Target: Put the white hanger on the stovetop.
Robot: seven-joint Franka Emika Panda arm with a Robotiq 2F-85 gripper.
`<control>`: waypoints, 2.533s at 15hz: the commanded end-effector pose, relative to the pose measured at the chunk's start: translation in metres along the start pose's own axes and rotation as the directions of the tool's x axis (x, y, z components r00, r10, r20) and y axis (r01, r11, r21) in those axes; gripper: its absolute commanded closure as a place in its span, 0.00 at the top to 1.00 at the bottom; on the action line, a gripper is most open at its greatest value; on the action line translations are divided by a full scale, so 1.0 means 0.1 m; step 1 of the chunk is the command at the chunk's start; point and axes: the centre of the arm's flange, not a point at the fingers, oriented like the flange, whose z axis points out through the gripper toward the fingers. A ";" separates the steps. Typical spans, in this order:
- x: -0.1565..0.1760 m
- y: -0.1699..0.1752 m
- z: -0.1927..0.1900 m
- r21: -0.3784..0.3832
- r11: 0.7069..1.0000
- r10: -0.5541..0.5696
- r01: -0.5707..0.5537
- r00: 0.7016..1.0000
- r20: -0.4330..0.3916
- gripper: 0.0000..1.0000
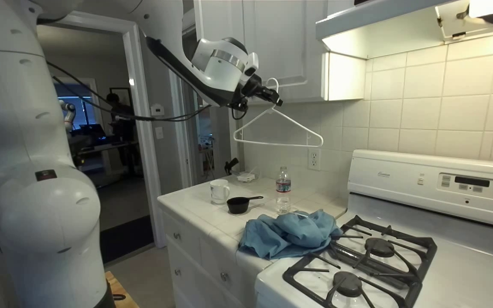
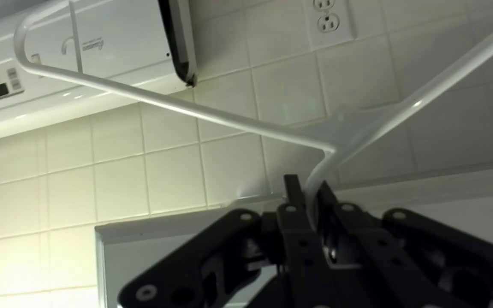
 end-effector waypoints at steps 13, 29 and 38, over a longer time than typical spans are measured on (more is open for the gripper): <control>-0.38 1.02 0.16 0.041 0.976 -0.211 0.212 0.894 0.396 0.03; -0.69 2.56 1.41 -0.472 0.816 0.155 0.332 0.662 0.734 0.03; -1.23 3.24 2.00 -0.674 0.640 0.392 0.370 0.597 0.700 0.03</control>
